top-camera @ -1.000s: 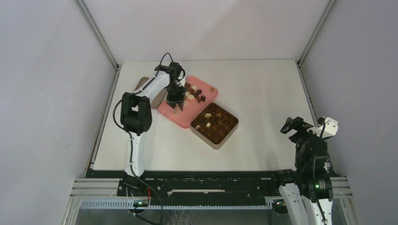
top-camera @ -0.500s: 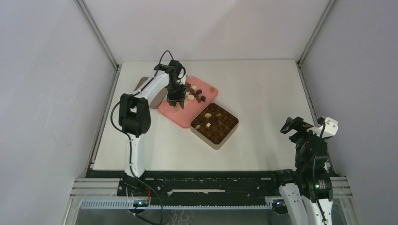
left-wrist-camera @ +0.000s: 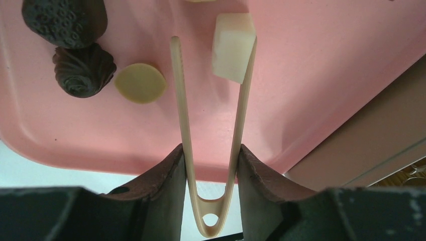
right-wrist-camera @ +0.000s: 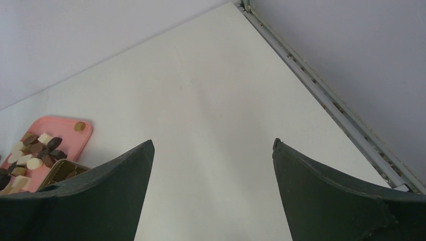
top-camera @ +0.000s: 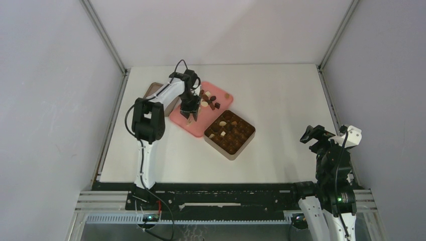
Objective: Pack the chocolate
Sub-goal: Pick up the fake chocolate from the plate, then place the fake chocolate in the packing box.
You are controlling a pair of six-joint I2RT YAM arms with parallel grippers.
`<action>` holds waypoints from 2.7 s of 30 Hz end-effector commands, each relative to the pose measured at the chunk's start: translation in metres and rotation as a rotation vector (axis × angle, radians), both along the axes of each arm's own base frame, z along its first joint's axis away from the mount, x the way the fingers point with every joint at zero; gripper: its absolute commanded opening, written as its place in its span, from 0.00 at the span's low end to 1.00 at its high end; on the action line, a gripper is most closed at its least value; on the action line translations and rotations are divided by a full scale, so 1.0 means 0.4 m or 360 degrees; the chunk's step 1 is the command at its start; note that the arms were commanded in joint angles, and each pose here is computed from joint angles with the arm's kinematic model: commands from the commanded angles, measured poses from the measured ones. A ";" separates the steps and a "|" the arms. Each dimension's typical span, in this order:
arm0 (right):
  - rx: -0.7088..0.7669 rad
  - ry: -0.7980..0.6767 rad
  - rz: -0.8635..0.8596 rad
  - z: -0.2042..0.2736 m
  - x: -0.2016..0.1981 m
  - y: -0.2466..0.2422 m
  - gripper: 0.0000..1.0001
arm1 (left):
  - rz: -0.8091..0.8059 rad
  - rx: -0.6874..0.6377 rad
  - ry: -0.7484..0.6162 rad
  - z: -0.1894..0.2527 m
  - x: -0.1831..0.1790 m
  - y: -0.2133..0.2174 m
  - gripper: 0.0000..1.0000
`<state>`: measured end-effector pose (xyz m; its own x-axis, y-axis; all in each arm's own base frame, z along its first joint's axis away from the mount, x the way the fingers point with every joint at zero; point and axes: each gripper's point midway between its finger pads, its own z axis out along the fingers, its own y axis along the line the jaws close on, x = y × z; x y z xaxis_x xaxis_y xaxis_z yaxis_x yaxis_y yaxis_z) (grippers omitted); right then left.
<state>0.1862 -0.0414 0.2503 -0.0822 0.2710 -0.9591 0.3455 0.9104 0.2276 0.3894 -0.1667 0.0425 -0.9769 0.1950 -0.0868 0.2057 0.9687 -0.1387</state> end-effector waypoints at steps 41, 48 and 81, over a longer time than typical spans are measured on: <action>-0.0021 -0.0056 0.0002 0.022 0.004 -0.001 0.96 | -0.0499 -0.0205 -0.0158 0.233 -0.374 -0.140 0.21; -0.0021 -0.0052 0.0005 0.021 0.005 -0.001 0.96 | -0.0602 -0.0216 -0.0104 0.208 -0.428 -0.191 0.23; -0.0007 -0.0063 0.0087 0.025 0.013 0.022 0.96 | -0.0659 -0.0135 -0.0030 0.150 -0.454 -0.202 0.41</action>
<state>0.1866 -0.0398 0.2502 -0.0845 0.2719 -0.9586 0.3369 0.9132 0.2293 0.2093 -0.2459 0.0926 -0.8174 0.5669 -0.1021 0.5751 0.7930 -0.2009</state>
